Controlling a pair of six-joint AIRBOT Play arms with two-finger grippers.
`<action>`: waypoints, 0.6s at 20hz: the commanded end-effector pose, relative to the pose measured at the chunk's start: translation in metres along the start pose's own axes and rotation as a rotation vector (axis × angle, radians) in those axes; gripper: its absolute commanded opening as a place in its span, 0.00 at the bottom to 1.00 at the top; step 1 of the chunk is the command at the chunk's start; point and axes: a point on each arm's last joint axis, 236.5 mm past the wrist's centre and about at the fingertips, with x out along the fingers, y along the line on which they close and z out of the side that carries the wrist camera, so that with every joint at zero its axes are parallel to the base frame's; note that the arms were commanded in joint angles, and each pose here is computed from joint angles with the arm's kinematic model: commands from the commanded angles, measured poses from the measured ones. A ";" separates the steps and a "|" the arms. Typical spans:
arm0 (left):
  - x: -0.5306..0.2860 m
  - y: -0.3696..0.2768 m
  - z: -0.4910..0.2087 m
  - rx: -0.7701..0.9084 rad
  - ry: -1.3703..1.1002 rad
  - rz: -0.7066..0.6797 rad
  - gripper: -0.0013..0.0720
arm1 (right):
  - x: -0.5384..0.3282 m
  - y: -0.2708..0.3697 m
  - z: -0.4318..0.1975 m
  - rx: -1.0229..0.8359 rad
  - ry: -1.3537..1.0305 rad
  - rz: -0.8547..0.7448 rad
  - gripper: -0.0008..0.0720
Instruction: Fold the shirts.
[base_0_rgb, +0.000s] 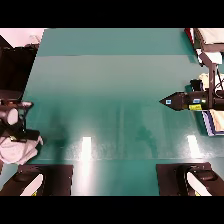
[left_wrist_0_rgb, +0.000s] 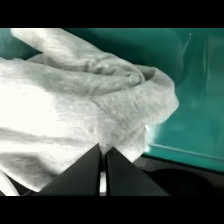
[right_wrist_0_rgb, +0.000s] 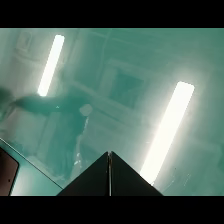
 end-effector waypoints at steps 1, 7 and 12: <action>-0.075 0.000 0.053 -0.016 -0.239 -0.093 0.05 | 0.000 0.001 0.001 0.000 -0.004 0.002 0.03; -0.359 -0.080 0.080 0.301 -0.984 -0.661 0.05 | -0.001 0.000 0.013 0.003 -0.055 -0.001 0.03; -0.408 -0.106 0.082 0.425 -1.083 -0.763 0.04 | -0.024 0.016 0.052 -0.056 -0.188 -0.010 0.03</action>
